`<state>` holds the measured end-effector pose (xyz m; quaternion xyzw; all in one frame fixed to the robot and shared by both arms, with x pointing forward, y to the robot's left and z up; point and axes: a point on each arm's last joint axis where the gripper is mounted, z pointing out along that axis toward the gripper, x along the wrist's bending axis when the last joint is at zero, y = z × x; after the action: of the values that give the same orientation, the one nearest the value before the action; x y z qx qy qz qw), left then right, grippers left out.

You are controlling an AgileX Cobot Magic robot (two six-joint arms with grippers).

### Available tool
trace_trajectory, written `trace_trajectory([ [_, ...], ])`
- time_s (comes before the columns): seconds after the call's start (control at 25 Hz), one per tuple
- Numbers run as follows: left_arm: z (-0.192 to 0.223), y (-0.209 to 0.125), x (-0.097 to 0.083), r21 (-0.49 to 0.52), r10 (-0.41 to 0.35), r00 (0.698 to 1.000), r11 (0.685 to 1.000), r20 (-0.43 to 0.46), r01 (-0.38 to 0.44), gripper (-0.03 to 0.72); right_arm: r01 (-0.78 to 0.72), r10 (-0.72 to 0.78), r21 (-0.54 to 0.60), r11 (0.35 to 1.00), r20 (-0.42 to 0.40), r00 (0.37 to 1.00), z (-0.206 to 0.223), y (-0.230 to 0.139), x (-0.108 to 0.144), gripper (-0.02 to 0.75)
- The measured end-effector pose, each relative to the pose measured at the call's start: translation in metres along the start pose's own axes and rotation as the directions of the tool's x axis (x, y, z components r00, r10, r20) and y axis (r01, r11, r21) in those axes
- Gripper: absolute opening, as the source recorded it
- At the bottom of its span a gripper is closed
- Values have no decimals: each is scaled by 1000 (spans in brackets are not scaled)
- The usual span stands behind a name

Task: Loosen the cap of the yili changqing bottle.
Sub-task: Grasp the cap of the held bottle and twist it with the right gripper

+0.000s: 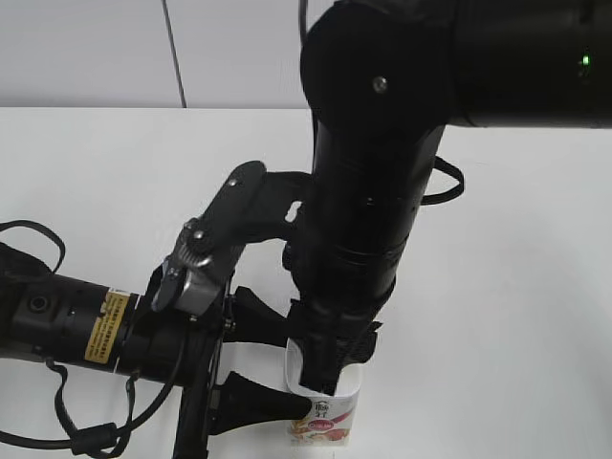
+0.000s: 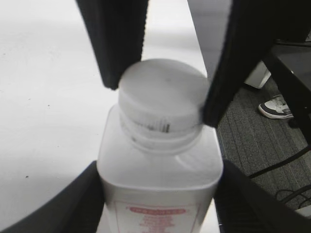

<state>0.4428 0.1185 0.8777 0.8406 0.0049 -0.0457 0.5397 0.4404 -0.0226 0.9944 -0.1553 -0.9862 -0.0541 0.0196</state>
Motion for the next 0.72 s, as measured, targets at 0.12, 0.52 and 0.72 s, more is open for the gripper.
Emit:
trace_trajectory([
  [0.12,0,0,0,0,0,1000,1000,0,0,428,229,-229,0,973,2,973,-2,1,0,386],
  [0.52,0,0,0,0,0,1000,1000,0,0,427,457,-457,-6,890,9,890,-32,12,-2,386],
  [0.72,0,0,0,1,5,1000,1000,0,-5,427,327,-324,-61,943,51,945,-51,23,-4,386],
])
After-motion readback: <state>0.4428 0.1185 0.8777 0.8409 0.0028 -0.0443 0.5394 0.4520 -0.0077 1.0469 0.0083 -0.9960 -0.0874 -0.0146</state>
